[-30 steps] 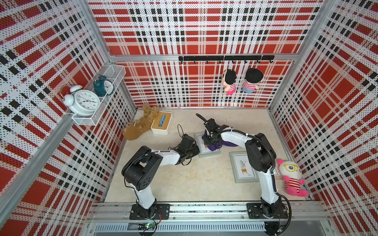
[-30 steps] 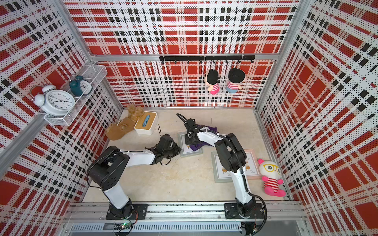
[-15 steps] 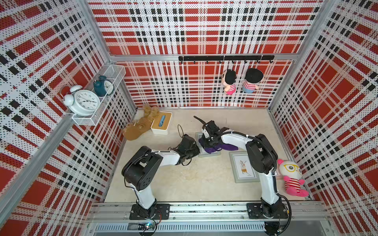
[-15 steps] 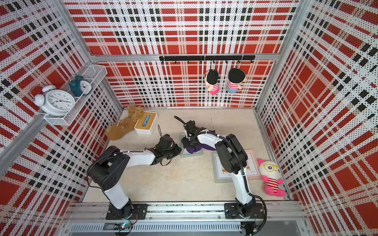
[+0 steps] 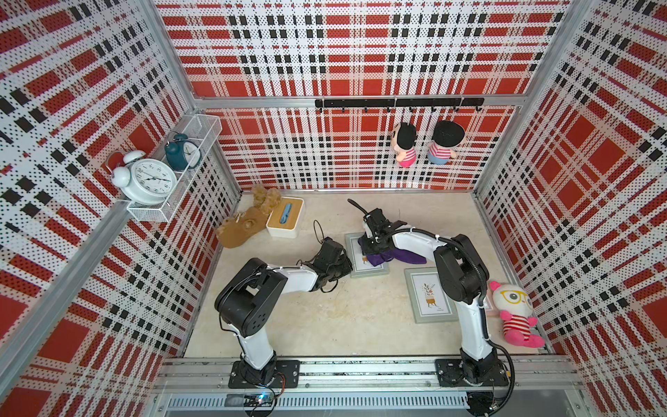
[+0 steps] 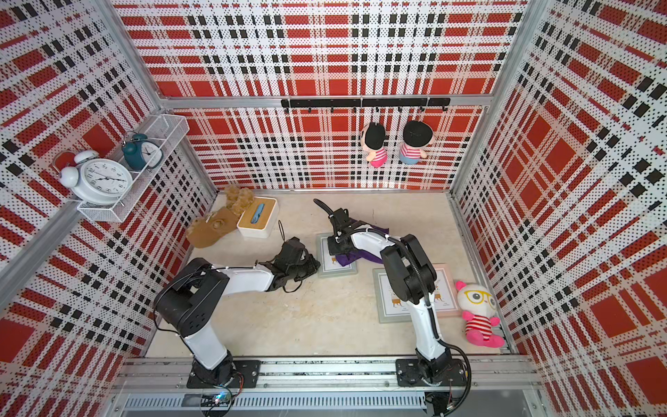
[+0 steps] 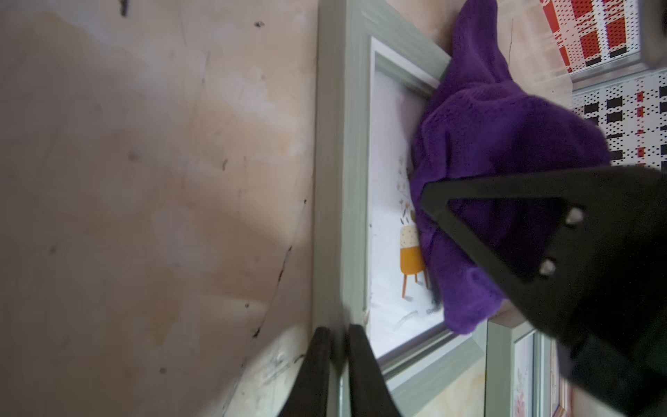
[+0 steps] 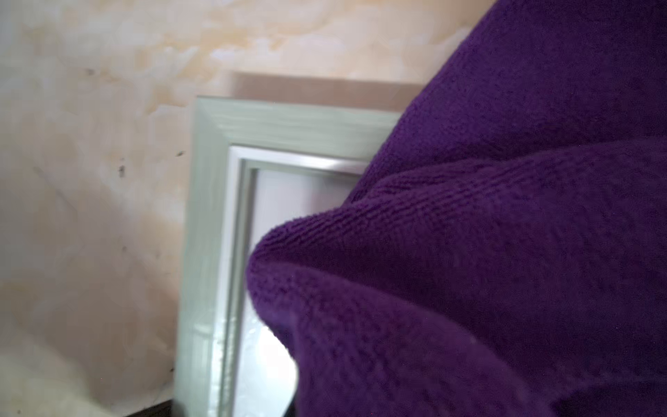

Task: Wipe the picture frame with a cloth
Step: Wipe the dirt from the picture frame.

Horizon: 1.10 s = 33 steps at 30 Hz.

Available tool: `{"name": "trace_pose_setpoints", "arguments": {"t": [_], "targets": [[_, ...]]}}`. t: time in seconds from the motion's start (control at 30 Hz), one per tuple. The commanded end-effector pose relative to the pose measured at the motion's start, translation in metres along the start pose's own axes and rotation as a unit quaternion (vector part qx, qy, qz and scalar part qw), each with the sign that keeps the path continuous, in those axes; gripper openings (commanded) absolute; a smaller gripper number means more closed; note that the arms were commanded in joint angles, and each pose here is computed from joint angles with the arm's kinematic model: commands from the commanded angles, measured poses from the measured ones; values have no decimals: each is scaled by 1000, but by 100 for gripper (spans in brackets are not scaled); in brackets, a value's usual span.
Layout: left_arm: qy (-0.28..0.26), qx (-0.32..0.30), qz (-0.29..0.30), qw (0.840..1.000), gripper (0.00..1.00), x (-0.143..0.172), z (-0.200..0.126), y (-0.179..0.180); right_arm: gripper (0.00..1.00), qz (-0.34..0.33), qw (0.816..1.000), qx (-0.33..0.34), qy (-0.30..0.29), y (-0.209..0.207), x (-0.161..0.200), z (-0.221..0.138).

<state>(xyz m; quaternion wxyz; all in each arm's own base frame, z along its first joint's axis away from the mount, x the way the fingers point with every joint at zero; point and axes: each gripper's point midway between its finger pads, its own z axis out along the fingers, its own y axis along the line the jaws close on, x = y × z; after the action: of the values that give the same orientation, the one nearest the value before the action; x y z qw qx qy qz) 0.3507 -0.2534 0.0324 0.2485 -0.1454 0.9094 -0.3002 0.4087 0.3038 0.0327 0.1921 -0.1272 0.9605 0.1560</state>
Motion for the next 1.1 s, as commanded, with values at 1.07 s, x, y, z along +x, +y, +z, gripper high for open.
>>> {"name": "trace_pose_setpoints", "arguments": {"t": [1.07], "targets": [[63, -98, -20, 993, 15, 42, 0, 72, 0, 23, 991, 122, 40, -51, 32, -15]]}}
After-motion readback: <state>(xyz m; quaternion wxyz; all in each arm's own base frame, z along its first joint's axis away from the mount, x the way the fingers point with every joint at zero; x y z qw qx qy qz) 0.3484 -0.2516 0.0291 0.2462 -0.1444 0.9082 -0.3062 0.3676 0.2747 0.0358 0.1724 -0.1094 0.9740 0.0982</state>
